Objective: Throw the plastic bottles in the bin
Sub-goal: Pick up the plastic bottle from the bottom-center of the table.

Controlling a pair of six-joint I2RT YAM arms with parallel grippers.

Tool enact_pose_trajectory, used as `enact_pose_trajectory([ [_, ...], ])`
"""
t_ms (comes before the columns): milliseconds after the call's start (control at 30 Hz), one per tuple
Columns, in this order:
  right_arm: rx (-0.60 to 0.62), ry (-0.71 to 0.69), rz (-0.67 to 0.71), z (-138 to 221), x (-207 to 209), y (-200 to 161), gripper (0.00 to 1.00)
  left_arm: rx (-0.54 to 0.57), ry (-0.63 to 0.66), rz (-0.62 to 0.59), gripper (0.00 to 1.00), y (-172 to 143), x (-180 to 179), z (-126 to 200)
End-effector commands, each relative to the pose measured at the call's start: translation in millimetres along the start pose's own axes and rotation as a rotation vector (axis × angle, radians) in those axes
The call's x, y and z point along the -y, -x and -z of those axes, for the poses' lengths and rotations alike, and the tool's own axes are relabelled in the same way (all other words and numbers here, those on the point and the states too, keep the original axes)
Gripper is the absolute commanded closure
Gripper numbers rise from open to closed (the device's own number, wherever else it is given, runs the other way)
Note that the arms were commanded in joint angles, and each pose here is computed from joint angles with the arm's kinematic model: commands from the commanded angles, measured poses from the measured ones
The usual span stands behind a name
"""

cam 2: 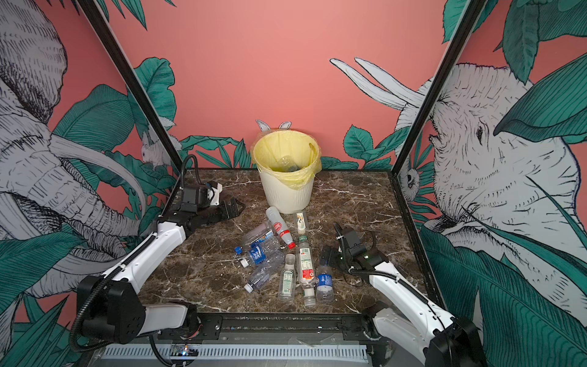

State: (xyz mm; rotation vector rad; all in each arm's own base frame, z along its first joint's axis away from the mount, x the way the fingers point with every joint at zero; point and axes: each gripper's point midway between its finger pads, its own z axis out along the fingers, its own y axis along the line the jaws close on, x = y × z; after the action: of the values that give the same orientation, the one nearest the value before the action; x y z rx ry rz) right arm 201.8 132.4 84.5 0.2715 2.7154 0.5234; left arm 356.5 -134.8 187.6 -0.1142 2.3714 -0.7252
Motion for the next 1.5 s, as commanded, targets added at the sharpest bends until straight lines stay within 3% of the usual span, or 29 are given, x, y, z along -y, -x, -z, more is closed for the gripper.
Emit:
enact_pose_trajectory([
  [0,0.009,-0.03,-0.02,3,5,-5,0.02,0.036,-0.006,-0.005,0.01,5,2,8],
  [433,-0.013,-0.095,-0.013,-2,17,-27,0.07,0.026,0.015,-0.002,0.01,1,-4,4],
  [1167,-0.092,-0.054,-0.005,-29,6,-54,0.3,0.009,0.047,-0.001,0.01,-1,-13,-1],
  [1467,-0.129,-0.141,-0.027,-39,22,-62,0.33,0.008,0.052,0.002,0.01,-1,-14,0],
])
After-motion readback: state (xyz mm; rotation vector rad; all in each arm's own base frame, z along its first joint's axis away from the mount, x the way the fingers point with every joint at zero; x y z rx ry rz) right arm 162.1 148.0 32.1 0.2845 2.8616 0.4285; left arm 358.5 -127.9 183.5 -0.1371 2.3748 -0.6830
